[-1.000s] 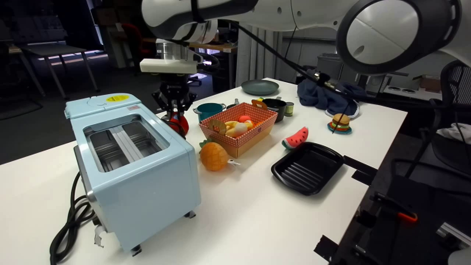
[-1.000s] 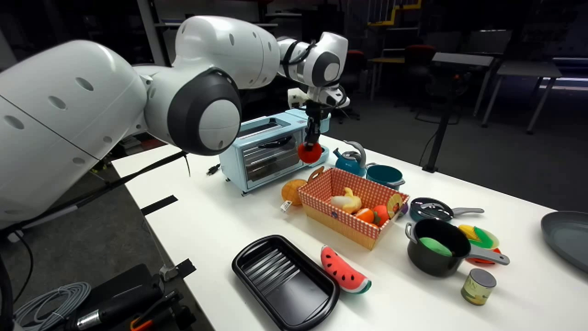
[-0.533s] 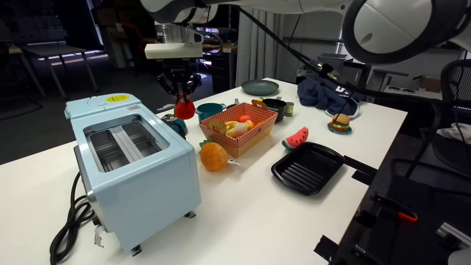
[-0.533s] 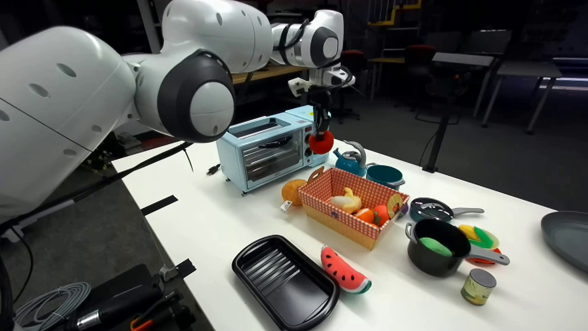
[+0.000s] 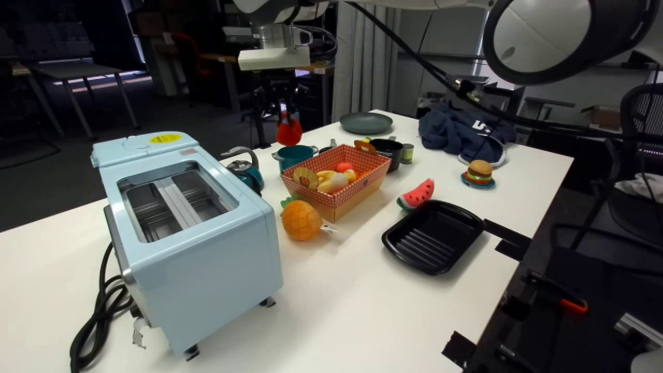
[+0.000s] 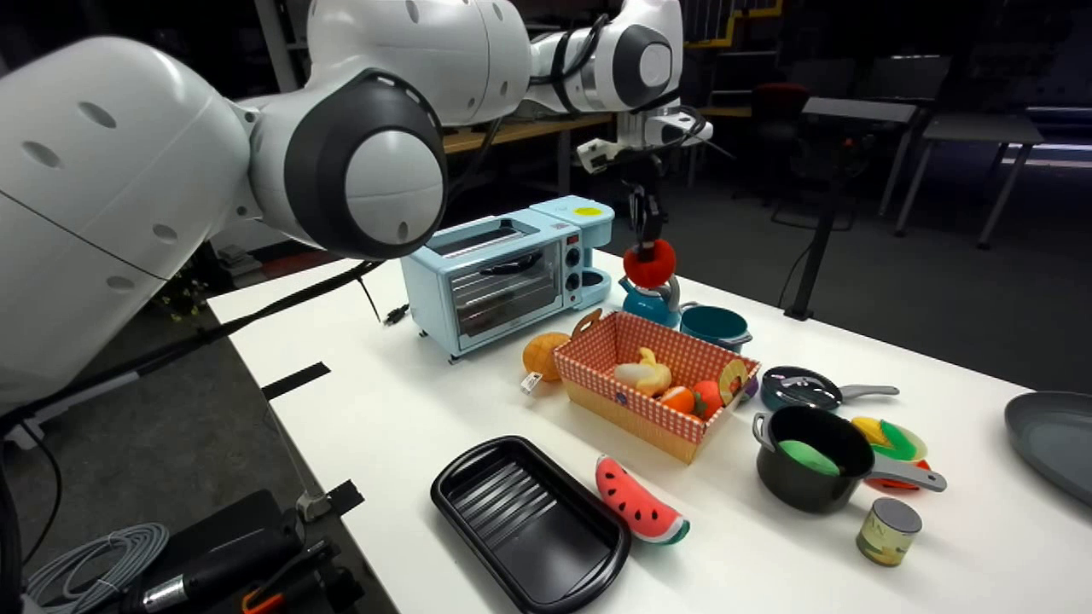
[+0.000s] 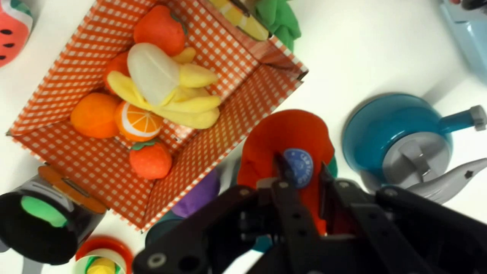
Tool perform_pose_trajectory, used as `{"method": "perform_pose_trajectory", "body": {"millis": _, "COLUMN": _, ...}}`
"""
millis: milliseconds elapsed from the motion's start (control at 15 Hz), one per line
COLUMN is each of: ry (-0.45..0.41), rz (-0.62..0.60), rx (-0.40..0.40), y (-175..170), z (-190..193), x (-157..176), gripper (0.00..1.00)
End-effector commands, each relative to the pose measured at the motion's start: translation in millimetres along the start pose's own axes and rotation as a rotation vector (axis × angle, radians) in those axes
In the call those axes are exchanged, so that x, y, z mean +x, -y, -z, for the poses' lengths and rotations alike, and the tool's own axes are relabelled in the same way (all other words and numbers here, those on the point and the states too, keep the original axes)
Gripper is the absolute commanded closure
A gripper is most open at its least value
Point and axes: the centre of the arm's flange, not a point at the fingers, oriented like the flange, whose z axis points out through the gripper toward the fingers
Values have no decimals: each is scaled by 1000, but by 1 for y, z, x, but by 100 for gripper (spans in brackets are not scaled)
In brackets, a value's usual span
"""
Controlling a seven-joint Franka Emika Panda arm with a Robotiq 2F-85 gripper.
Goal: Pick the red object and put it in the basket
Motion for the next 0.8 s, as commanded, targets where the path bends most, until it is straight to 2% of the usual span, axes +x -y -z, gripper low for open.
{"method": "perform_pose_trajectory", "body": {"millis": 0, "ry": 10, "rz": -57, "rx": -52, "y": -16, "z": -5, "x": 14, "gripper": 96}}
{"method": "perform_pose_trajectory", "body": {"millis": 733, "ry": 115, "rz": -9, "rx": -191, "y": -25, "z": -68, "x": -16, "gripper": 96}}
